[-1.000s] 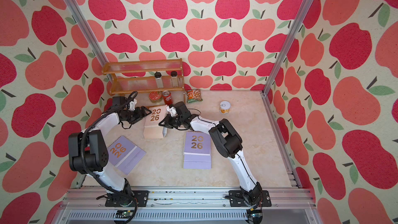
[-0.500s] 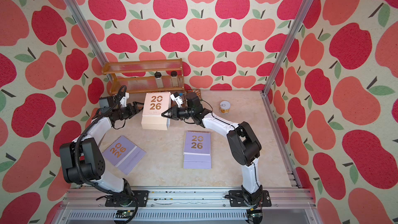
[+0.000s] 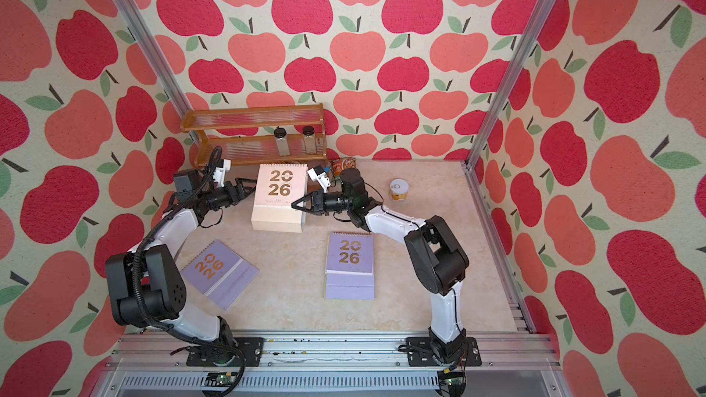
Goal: Stack the calendars
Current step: Pick up the calendar at the center of the board, then place the calendar at the calendar.
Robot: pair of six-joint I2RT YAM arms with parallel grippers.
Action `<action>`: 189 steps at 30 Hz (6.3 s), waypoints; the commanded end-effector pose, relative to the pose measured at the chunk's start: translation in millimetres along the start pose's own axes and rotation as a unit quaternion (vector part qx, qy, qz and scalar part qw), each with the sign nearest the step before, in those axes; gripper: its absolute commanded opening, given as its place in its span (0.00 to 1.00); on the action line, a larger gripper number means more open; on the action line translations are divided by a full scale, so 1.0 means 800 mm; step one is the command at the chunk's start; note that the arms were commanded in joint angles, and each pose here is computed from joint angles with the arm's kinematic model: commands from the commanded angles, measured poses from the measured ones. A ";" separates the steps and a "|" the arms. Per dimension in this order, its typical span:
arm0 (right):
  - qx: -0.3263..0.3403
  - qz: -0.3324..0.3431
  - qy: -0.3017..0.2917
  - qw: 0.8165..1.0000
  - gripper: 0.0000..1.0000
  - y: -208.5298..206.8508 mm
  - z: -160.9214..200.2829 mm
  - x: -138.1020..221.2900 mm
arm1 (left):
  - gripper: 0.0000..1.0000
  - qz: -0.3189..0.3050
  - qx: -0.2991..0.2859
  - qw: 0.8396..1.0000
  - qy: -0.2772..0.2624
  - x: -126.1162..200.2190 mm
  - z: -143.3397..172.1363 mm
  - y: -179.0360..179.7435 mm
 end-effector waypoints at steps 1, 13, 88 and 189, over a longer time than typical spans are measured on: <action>0.069 -0.031 -0.012 0.997 0.00 0.053 -0.009 0.023 | 0.82 0.017 -0.007 1.000 -0.021 0.015 -0.008 -0.008; 0.086 -0.003 -0.022 0.996 0.00 0.060 -0.011 0.057 | 0.82 0.071 -0.020 0.997 -0.012 0.017 -0.013 -0.030; 0.074 0.052 -0.035 0.995 0.62 0.023 -0.007 0.122 | 0.00 0.293 -0.075 0.944 0.130 -0.007 -0.002 -0.144; -0.152 0.148 0.054 0.976 0.00 -0.062 0.177 0.207 | 0.96 0.028 -0.210 0.975 0.067 -0.026 0.050 -0.203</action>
Point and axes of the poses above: each gripper's point midway between its finger pads, its own x axis back along the fingers, its own y axis along the line the jaws close on, z = x × y, the point moved 8 cm from there along x, back along the fingers, and after that the axes turned 1 degree about -x, right-handed, at the moved point
